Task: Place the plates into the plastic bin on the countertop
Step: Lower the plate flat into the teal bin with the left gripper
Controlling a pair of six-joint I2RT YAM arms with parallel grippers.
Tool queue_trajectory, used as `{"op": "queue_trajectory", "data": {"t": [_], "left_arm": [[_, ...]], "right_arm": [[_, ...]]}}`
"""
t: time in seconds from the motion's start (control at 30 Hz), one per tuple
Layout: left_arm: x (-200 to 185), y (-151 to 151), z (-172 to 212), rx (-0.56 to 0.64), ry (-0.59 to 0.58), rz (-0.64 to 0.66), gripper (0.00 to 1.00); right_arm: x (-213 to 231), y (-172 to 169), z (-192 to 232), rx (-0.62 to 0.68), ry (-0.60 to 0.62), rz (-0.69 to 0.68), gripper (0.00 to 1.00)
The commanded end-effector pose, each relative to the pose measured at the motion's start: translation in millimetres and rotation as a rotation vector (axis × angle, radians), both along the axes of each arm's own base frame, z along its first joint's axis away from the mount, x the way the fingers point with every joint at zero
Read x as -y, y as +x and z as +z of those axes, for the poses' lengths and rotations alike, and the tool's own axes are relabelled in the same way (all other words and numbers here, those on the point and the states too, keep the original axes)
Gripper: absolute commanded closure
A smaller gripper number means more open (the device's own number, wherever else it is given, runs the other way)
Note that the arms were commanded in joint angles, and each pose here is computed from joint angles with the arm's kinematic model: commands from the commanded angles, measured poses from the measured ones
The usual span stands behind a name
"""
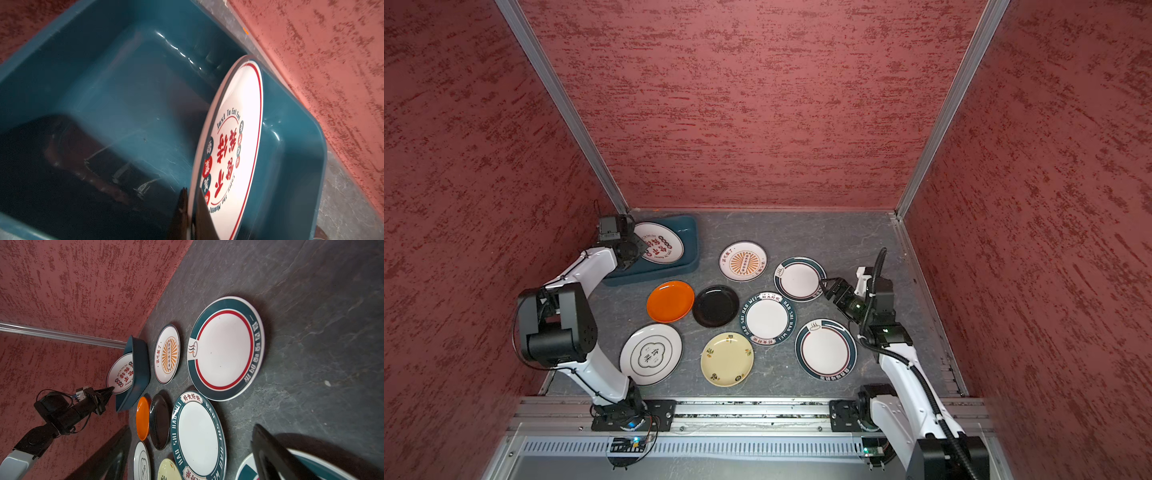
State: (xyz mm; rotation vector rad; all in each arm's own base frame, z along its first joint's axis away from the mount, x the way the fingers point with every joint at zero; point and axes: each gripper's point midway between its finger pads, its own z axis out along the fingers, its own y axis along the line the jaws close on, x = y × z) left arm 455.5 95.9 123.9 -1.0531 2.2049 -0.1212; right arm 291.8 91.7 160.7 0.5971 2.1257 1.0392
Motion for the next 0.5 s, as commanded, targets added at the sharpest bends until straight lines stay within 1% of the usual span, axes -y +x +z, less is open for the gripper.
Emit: {"op": "queue_trajectory", "data": {"t": [0.0,0.03,0.07,0.1,0.2,0.27,0.37,0.47], "left_arm": [[-2.1,11.5,13.3,0.042,-0.001,-0.020,0.92],[-2.7,12.8,13.2,0.040,0.001,-0.021,0.89],[-3.1,13.2,13.0,0.037,-0.001,-0.021,0.82],[-3.0,14.3,12.5,0.035,-0.002,-0.025,0.78],[-1.2,18.6,13.6,0.037,-0.006,-0.041,0.76],[-1.1,20.0,15.1,0.038,-0.006,-0.045,0.66],[0.2,22.7,17.1,0.042,-0.006,-0.054,0.56],[1.9,24.7,18.7,0.043,-0.013,-0.064,0.36]], "right_arm": [[3.8,-2.7,-3.1,-0.002,-0.029,-0.016,0.09],[4.2,-3.1,-3.0,-0.003,-0.031,-0.020,0.09],[4.7,-3.2,-3.5,-0.005,-0.031,-0.023,0.09],[5.0,-3.5,-4.2,-0.007,-0.031,-0.024,0.09],[4.8,-4.0,-6.0,-0.012,-0.030,-0.024,0.09],[4.6,-4.2,-6.2,-0.013,-0.028,-0.024,0.09],[5.2,-4.5,-6.8,-0.015,-0.029,-0.028,0.09],[5.1,-5.3,-8.8,-0.024,-0.024,-0.030,0.09]]}}
